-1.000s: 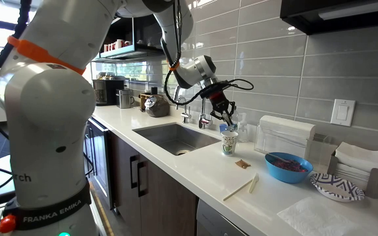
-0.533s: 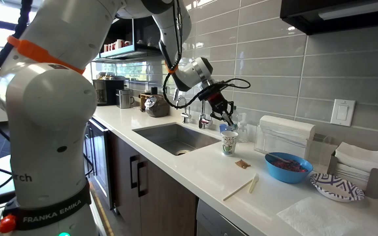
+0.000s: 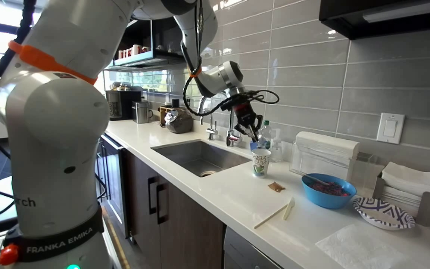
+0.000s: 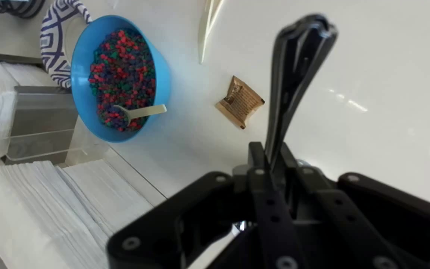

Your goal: Use the spoon to place some contents from the blue bowl inside the coffee cup.

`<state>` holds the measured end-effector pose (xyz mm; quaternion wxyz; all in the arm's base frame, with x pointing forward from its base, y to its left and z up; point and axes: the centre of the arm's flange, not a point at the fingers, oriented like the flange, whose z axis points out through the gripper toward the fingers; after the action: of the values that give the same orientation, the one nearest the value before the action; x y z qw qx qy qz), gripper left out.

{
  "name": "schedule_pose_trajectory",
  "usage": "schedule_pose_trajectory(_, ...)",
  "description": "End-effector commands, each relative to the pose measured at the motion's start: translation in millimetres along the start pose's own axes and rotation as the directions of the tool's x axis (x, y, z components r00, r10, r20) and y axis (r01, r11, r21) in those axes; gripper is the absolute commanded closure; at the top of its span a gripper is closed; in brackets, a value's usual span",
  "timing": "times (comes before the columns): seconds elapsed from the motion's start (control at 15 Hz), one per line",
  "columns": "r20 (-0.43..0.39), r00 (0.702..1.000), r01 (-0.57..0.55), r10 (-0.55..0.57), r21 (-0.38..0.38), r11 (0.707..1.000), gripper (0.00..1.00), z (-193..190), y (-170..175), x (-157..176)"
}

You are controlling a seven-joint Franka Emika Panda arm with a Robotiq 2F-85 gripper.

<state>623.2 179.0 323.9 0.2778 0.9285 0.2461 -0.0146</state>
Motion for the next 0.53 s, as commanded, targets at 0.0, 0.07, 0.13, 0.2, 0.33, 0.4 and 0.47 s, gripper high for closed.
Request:
schedule_pose_trajectory(0.0, 0.002, 0.990, -0.141, 0.142, 0.146, 0.979, 0.97, -12, 54, -25)
schedule_pose_trajectory(0.07, 0.011, 0.983, -0.181, 0.182, 0.188, 0.965, 0.97, -11, 70, -33)
schedule_pose_trajectory(0.13, 0.024, 0.973, -0.227, 0.228, 0.222, 0.948, 0.97, -5, 89, -41)
schedule_pose_trajectory(0.2, 0.039, 0.962, -0.270, 0.269, 0.258, 0.928, 0.97, 2, 107, -50)
schedule_pose_trajectory(0.33, 0.072, 0.932, -0.360, 0.356, 0.318, 0.877, 0.97, 20, 141, -65)
schedule_pose_trajectory(0.4, 0.095, 0.914, -0.403, 0.395, 0.348, 0.847, 0.97, 30, 157, -74)
schedule_pose_trajectory(0.47, 0.114, 0.892, -0.447, 0.438, 0.371, 0.814, 0.97, 41, 171, -80)
